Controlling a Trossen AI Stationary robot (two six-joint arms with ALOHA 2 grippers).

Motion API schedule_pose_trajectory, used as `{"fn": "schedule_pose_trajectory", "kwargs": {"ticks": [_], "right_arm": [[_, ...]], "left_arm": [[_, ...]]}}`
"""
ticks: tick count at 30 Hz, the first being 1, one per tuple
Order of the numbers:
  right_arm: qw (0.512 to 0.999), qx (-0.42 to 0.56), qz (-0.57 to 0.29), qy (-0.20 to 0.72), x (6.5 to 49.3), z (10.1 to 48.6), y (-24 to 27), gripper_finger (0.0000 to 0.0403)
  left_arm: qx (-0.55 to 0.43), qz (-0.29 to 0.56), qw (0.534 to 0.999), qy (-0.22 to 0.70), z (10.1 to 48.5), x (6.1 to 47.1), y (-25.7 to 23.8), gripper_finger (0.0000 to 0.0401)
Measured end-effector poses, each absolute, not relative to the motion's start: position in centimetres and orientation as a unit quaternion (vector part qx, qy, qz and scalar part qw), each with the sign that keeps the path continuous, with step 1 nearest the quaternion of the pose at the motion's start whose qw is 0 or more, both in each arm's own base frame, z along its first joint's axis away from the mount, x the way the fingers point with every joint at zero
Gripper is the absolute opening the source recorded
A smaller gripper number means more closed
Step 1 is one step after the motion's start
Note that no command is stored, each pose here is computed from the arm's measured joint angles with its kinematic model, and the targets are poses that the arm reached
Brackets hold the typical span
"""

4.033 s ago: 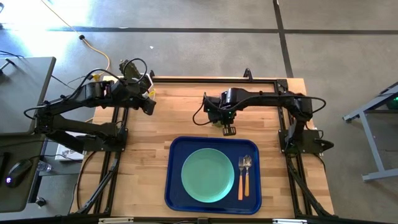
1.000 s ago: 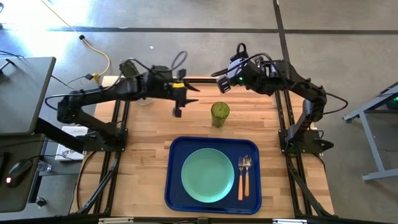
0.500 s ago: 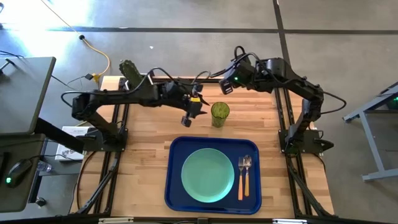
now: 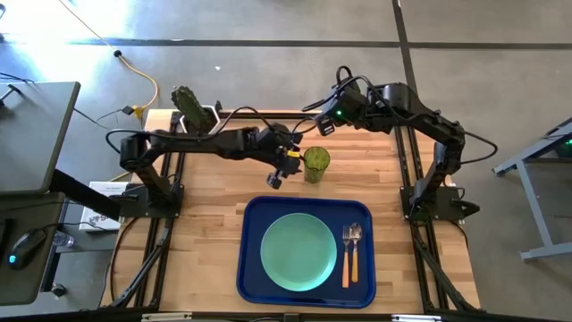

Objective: Pick and place plate/cup/fork/spoon on tray
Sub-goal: Put the green cup on the blue tray to the top left of the green plate

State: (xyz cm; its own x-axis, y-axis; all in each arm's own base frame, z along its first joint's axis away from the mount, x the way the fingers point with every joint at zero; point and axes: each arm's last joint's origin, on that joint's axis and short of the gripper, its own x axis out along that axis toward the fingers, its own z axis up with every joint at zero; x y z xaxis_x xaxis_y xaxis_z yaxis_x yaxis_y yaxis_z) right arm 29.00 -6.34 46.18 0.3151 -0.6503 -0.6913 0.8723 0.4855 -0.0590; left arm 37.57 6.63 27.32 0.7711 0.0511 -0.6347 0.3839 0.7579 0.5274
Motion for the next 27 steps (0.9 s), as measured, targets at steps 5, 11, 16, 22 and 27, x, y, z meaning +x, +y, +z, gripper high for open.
{"fn": "schedule_pose_trajectory", "kwargs": {"ticks": [5, 11, 16, 22, 27], "right_arm": [[0.794, 0.166, -0.479, 0.335, 29.0, 46.2, -6.3, 0.0083], [0.794, 0.166, -0.478, 0.336, 29.0, 46.2, -6.3, 0.0083], [0.794, 0.166, -0.478, 0.336, 29.0, 46.2, -6.3, 0.0083], [0.794, 0.166, -0.478, 0.336, 29.0, 46.2, -6.3, 0.0083], [0.794, 0.166, -0.478, 0.336, 29.0, 46.2, -6.3, 0.0083]], "left_arm": [[0.356, -0.094, 0.875, 0.315, 27.3, 37.9, 6.7, 0.0152], [0.365, -0.096, 0.871, 0.313, 26.8, 38.3, 6.8, 0.0152], [0.369, -0.103, 0.866, 0.321, 26.1, 38.6, 6.8, 0.0152], [0.368, -0.105, 0.859, 0.341, 24.9, 38.9, 6.9, 0.0152], [0.377, -0.105, 0.855, 0.341, 24.7, 39.1, 7.0, 0.0152]]}}
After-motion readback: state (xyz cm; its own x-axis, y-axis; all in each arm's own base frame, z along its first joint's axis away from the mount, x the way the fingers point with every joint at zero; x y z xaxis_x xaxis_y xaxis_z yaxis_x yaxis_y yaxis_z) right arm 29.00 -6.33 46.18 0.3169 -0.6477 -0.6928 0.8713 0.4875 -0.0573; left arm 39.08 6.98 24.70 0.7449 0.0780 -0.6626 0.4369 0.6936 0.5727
